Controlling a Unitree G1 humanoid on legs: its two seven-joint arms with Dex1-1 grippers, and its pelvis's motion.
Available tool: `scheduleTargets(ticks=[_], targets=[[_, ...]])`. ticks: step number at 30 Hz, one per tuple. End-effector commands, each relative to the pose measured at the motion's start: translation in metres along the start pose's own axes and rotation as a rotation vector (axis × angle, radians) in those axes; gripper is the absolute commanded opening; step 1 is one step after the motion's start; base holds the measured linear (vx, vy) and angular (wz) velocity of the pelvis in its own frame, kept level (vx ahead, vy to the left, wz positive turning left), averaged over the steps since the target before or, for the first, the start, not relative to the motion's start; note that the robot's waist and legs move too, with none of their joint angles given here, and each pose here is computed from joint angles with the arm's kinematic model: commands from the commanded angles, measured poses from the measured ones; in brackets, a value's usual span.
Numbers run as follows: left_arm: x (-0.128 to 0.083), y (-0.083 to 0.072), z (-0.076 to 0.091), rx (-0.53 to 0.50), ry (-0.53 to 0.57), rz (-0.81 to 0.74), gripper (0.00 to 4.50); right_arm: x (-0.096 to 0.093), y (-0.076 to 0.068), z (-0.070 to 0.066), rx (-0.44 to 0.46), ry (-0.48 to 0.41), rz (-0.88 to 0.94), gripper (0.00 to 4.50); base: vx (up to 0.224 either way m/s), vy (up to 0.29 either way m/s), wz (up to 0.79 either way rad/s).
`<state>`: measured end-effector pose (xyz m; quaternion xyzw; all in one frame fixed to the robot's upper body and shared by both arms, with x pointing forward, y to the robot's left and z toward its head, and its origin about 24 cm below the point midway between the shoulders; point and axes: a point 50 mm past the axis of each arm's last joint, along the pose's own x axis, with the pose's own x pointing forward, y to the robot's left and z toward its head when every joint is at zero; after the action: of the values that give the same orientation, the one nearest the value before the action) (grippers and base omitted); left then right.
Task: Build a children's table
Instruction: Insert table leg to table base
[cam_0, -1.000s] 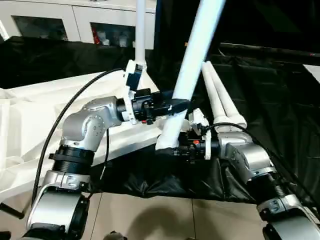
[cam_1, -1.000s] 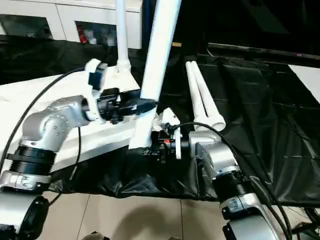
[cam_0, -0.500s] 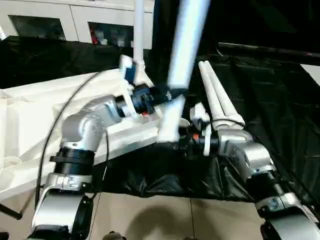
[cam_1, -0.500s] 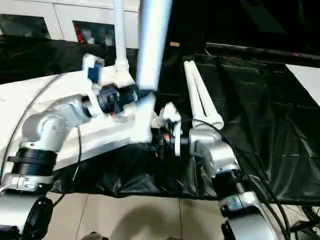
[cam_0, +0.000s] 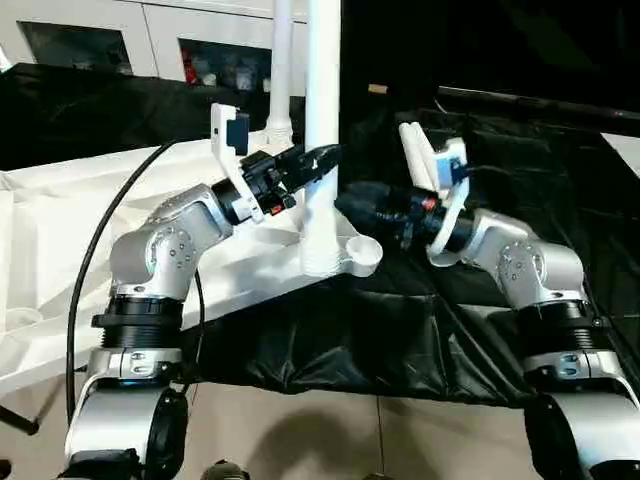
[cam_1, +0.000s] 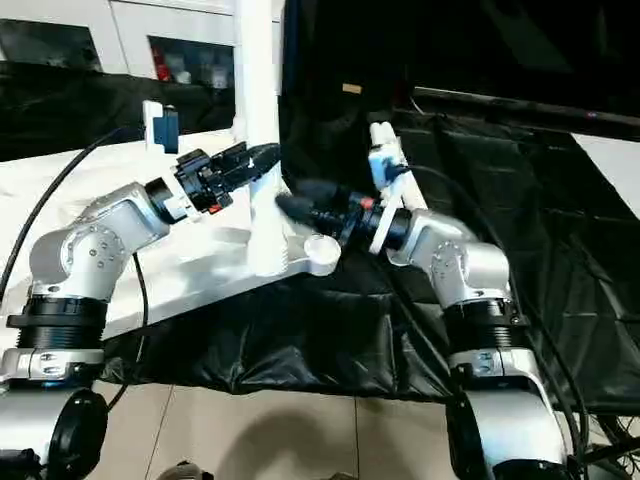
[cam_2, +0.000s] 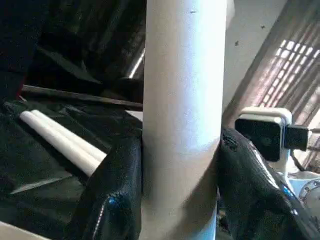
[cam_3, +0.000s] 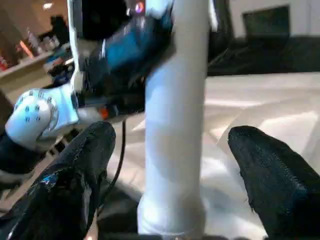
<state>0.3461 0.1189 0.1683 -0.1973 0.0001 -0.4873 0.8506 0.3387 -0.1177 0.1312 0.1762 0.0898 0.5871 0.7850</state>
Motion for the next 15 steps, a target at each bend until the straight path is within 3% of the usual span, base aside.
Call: scheduleTargets(ticks=[1, 5, 15], targets=[[0.007, -0.006, 0.005, 0.032, 0.001, -0.015, 1.87, -0.001, 0.000, 0.000, -0.020, 0.047, -0.006, 4.10, 0.000, 0.000, 0.00], [0.014, -0.011, 0.005, 0.139, 0.028, 0.042, 1.87, 0.013, -0.005, -0.003, -0.090, 0.114, -0.118, 4.10, 0.000, 0.000, 0.00], [0.022, -0.018, -0.003, 0.223, 0.083, 0.043, 1.87, 0.026, -0.008, -0.011, -0.107, 0.141, -0.217, 4.10, 0.000, 0.000, 0.00]])
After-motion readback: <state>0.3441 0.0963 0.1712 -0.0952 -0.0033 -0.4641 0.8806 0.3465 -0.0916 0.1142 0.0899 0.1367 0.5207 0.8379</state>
